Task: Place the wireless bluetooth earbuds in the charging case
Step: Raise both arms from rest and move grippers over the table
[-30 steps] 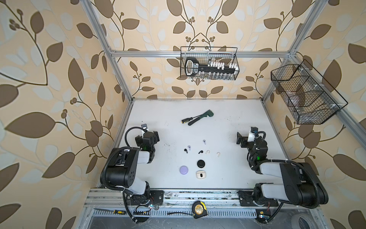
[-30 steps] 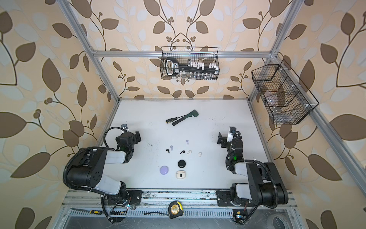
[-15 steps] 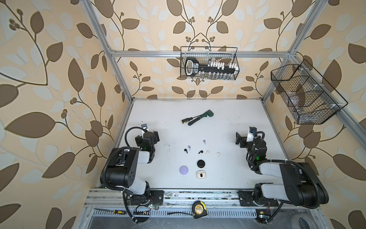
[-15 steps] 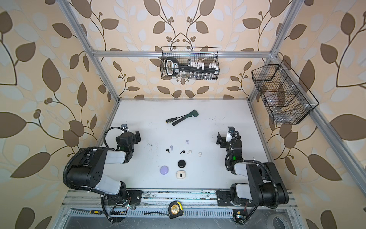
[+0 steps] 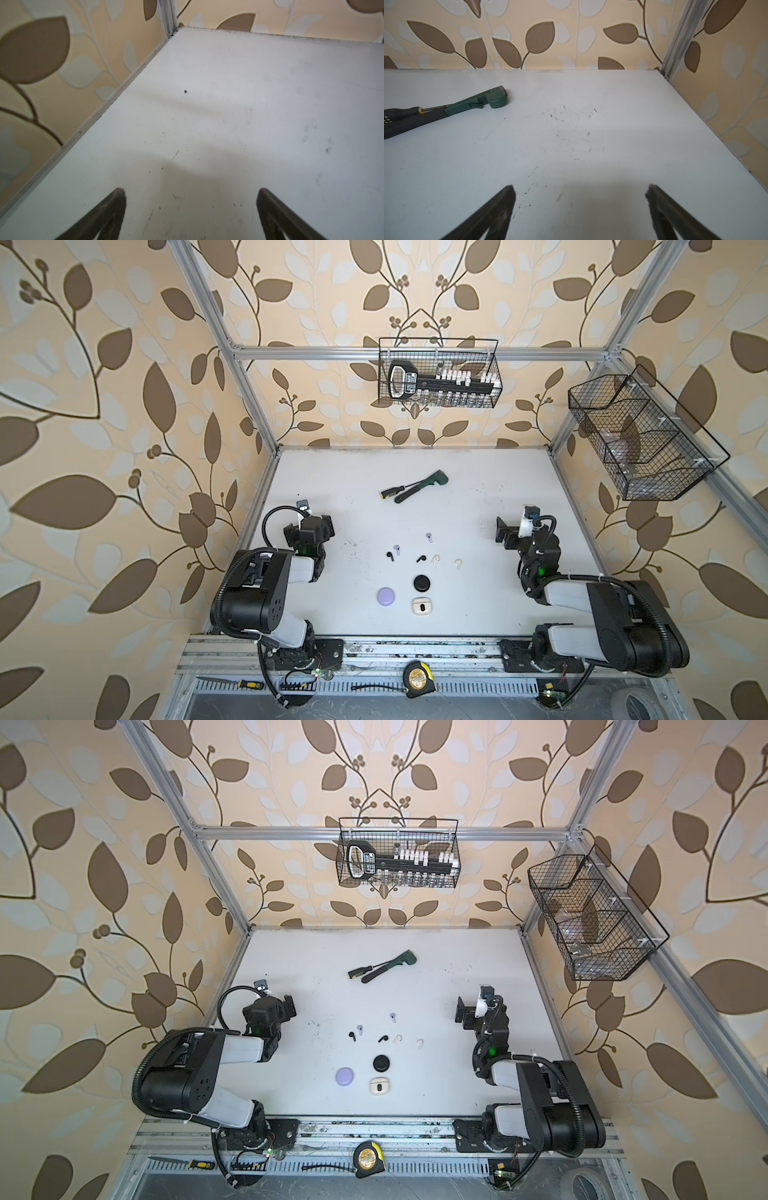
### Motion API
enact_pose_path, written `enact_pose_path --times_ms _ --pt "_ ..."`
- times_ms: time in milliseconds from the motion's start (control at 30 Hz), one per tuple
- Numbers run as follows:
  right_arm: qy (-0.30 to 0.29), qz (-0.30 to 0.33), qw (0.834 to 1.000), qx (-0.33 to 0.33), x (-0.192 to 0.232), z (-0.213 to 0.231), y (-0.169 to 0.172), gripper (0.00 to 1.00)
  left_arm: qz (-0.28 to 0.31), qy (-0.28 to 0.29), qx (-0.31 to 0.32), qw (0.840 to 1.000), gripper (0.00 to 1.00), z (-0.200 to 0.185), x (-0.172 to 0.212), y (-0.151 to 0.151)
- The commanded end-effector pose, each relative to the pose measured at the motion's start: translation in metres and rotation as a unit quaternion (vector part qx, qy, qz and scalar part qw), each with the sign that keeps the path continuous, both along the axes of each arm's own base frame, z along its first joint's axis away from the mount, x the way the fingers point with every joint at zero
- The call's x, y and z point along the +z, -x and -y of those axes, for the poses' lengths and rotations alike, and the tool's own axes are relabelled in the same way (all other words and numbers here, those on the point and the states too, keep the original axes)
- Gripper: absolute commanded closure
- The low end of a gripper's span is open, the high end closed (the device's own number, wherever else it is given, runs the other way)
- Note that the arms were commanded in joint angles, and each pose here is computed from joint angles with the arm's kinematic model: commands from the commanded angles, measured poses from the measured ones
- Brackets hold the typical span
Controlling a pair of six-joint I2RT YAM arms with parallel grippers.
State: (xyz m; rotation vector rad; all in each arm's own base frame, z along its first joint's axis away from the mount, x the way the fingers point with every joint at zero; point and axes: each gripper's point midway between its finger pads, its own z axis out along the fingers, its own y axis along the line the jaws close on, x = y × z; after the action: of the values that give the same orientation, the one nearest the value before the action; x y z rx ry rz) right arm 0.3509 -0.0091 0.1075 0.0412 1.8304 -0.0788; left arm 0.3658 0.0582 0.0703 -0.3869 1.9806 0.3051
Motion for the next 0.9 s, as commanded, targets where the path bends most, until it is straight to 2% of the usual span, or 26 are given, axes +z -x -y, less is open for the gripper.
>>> enact_pose_path --times_ms 0,100,200,267,300,367,467,533,600,667,733,800,867 --pt "0.005 0.015 1.0 0.002 0.01 0.0 -0.004 0.0 0.025 0.006 -0.001 1.0 0.01 0.001 0.014 -0.004" --pt "0.006 0.026 1.0 0.0 0.016 0.001 -0.005 0.0 0.031 0.003 0.0 1.0 0.01 0.0 0.016 -0.004" --pt "0.006 -0.014 0.999 -0.031 0.031 0.01 -0.012 0.0 0.049 0.002 0.001 0.999 0.01 0.0 0.035 -0.003" --pt "-0.005 -0.024 0.999 -0.037 0.043 0.012 -0.013 0.0 0.039 0.004 -0.022 0.999 0.01 0.007 0.048 -0.001" --pt "-0.014 -0.027 0.999 -0.032 0.048 0.009 -0.013 0.0 0.033 0.008 -0.028 0.999 0.01 0.009 0.056 0.0" --pt "-0.036 -0.053 0.997 -0.032 0.057 0.007 -0.014 0.0 0.029 0.035 0.003 0.999 0.01 0.004 0.07 0.009" --pt "-0.107 -0.077 0.99 -0.048 0.076 0.001 -0.01 0.0 0.005 0.087 -0.005 0.996 0.01 0.014 0.095 0.023" --pt "-0.158 -0.095 0.983 -0.023 0.091 -0.013 -0.006 0.0 0.013 0.135 -0.029 0.99 0.01 0.028 0.115 0.027" --pt "-0.2 -0.073 0.977 0.034 0.107 -0.035 -0.002 0.0 0.013 0.177 -0.076 0.981 0.01 0.049 0.136 0.032" --pt "-0.231 -0.042 0.968 0.086 0.12 -0.052 0.013 0.0 -0.013 0.217 -0.108 0.97 0.01 0.067 0.144 0.043" --pt "-0.253 -0.025 0.964 0.074 0.118 -0.049 0.027 0.0 -0.035 0.248 -0.125 0.96 0.01 0.079 0.144 0.055" --pt "-0.271 -0.019 0.961 0.049 0.11 -0.04 0.041 0.0 -0.014 0.282 -0.171 0.944 0.01 0.097 0.149 0.062" --pt "-0.284 -0.017 0.957 0.052 0.103 -0.039 0.05 0.0 0.016 0.297 -0.225 0.928 0.01 0.114 0.161 0.07"
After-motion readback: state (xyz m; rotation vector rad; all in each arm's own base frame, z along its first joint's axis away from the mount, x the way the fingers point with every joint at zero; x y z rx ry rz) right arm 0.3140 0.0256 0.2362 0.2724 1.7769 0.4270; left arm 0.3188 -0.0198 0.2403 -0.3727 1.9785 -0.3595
